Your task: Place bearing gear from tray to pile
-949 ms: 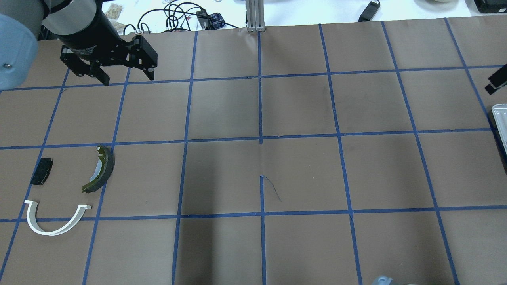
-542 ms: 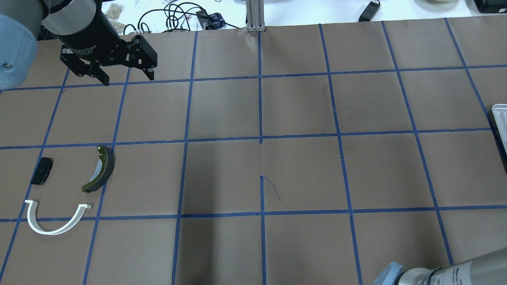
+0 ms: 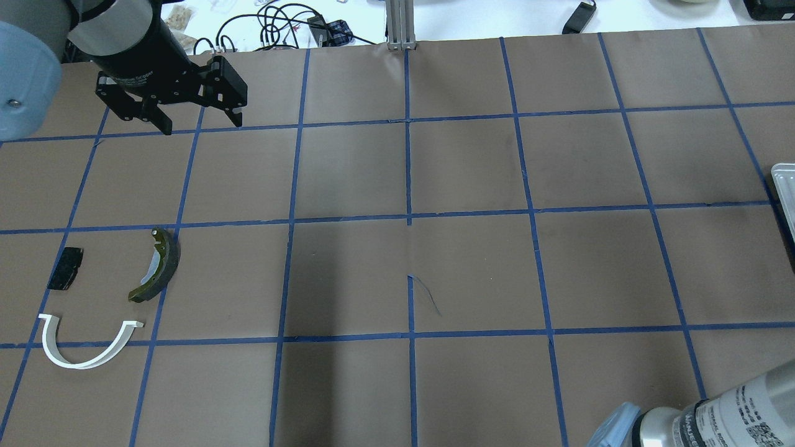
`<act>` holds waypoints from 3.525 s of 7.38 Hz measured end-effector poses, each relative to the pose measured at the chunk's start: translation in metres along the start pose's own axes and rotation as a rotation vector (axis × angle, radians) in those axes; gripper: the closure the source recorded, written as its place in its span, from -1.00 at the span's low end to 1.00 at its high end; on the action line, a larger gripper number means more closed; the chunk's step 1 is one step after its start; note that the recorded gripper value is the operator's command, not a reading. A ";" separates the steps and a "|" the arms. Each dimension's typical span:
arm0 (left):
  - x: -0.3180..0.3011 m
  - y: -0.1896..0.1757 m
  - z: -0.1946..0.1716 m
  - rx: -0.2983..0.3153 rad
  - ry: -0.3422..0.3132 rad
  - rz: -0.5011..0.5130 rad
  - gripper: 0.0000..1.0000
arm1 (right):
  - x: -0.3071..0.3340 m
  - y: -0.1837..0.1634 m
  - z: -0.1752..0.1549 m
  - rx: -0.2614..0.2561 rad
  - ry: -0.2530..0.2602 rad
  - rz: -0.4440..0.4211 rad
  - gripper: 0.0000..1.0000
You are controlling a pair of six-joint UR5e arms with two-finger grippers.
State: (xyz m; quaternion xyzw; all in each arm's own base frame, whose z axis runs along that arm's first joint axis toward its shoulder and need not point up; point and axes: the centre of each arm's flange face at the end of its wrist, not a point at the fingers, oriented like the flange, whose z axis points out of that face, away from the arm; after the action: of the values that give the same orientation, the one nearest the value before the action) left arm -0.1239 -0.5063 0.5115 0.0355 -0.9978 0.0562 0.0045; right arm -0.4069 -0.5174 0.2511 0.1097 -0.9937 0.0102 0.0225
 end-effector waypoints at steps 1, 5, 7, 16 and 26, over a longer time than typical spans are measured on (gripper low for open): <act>0.000 0.000 0.000 -0.001 0.000 0.000 -1.00 | 0.013 0.005 0.013 -0.005 -0.011 0.018 -1.00; 0.000 0.000 0.000 0.001 0.000 0.000 -1.00 | 0.035 0.009 0.050 -0.011 -0.050 0.031 -0.85; -0.001 0.001 -0.003 0.004 0.000 -0.001 -1.00 | 0.038 0.008 0.060 -0.013 -0.058 0.029 -0.85; -0.002 -0.001 -0.002 0.004 0.000 -0.005 -1.00 | 0.047 0.004 0.074 -0.012 -0.049 0.028 0.38; 0.000 0.002 -0.003 0.004 0.000 0.000 -1.00 | -0.158 -0.133 -0.044 0.009 -0.018 -0.012 0.84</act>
State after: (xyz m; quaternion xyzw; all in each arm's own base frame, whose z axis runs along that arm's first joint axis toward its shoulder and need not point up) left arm -0.1241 -0.5041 0.5143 0.0354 -0.9977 0.0584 0.0045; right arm -0.2218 -0.6116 0.2898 0.1157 -0.9931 0.0135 0.0130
